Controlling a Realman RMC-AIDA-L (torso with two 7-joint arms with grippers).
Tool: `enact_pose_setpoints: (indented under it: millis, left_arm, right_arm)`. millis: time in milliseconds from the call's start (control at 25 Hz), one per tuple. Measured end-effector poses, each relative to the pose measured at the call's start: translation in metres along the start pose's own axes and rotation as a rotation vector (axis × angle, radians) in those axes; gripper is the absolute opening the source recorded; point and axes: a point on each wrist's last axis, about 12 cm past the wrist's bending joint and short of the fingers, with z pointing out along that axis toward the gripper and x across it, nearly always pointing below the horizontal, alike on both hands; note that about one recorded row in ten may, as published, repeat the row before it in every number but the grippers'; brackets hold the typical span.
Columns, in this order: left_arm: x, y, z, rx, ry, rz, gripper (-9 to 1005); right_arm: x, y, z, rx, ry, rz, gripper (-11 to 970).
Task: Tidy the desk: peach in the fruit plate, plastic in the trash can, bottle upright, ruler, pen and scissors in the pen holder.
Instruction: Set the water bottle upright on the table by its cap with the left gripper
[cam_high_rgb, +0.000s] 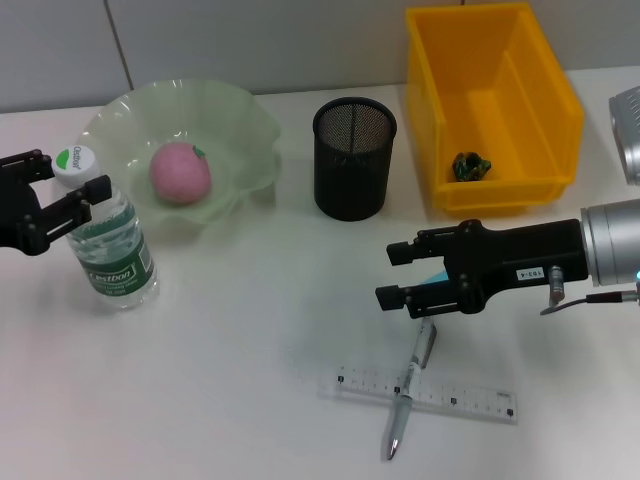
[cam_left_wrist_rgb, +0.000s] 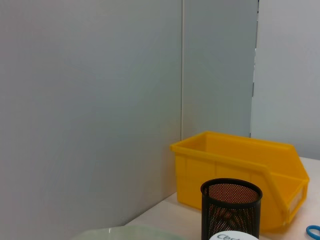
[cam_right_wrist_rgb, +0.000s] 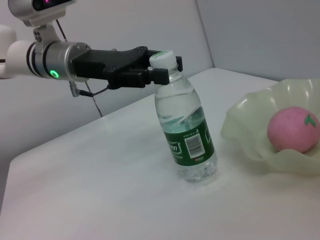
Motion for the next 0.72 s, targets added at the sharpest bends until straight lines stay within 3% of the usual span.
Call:
enact_pose_setpoints:
  millis: [720]
  left_arm:
    - [-0.0005,-0.0009,-0.0004,0.005,-0.008,-0.002,442]
  right_arm:
    - [-0.0047,-0.0007,0.0017,-0.009,0.001,-0.012,709]
